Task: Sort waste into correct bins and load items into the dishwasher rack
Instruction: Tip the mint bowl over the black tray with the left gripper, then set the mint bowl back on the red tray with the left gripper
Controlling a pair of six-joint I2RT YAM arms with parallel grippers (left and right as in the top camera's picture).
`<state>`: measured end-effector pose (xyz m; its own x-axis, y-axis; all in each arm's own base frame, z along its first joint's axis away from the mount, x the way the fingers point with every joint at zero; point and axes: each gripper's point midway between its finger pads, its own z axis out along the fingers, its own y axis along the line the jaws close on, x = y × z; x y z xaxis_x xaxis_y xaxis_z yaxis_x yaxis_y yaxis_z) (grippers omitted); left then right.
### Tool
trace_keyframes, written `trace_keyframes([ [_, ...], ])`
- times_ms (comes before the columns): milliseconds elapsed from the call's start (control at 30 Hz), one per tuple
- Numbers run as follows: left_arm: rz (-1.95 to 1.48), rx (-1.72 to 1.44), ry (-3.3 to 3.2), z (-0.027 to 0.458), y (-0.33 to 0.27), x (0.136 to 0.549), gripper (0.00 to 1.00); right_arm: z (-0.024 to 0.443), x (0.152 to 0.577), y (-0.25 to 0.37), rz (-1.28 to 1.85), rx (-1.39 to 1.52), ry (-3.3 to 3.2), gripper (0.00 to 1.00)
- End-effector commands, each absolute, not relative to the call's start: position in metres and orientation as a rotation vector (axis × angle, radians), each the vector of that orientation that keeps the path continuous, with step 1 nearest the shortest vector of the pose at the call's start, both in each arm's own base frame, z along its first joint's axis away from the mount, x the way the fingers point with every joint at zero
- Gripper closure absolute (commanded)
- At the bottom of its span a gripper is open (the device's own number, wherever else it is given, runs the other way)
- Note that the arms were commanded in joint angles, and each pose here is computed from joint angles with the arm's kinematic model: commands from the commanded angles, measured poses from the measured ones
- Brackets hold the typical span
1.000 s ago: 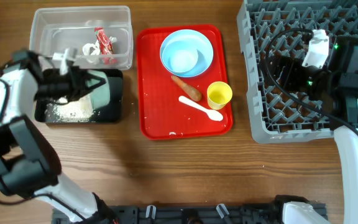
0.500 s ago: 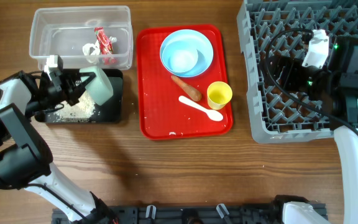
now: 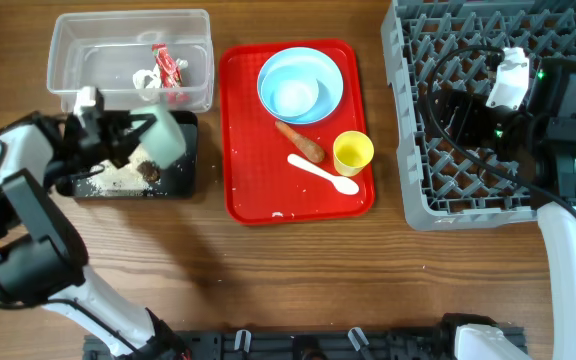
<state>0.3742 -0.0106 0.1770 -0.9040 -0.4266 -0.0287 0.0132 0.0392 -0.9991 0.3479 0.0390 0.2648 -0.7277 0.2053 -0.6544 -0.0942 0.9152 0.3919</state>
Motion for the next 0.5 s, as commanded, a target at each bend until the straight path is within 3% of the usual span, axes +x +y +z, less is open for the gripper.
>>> trace_keyframes([
  [0, -1.647, 0.192, 2.095, 0.220, -0.078, 0.363, 0.96, 0.269, 0.352, 0.040, 0.518, 0.077, 2.317, 0.00],
  [233, -0.707, 0.494, 2.783, 0.109, -0.163, 0.352, 0.96, 0.269, 0.351, 0.040, 0.519, 0.078, 2.321, 0.00],
  [367, -0.226, 0.511, 2.876, 0.071, -0.173, 0.350, 0.96, 0.268, 0.351, 0.040, 0.520, 0.079, 2.323, 0.00],
  [467, -0.164, 0.604, 2.895, 0.051, -0.191, 0.340, 0.96, 0.268, 0.351, 0.040, 0.519, 0.078, 2.323, 0.00],
])
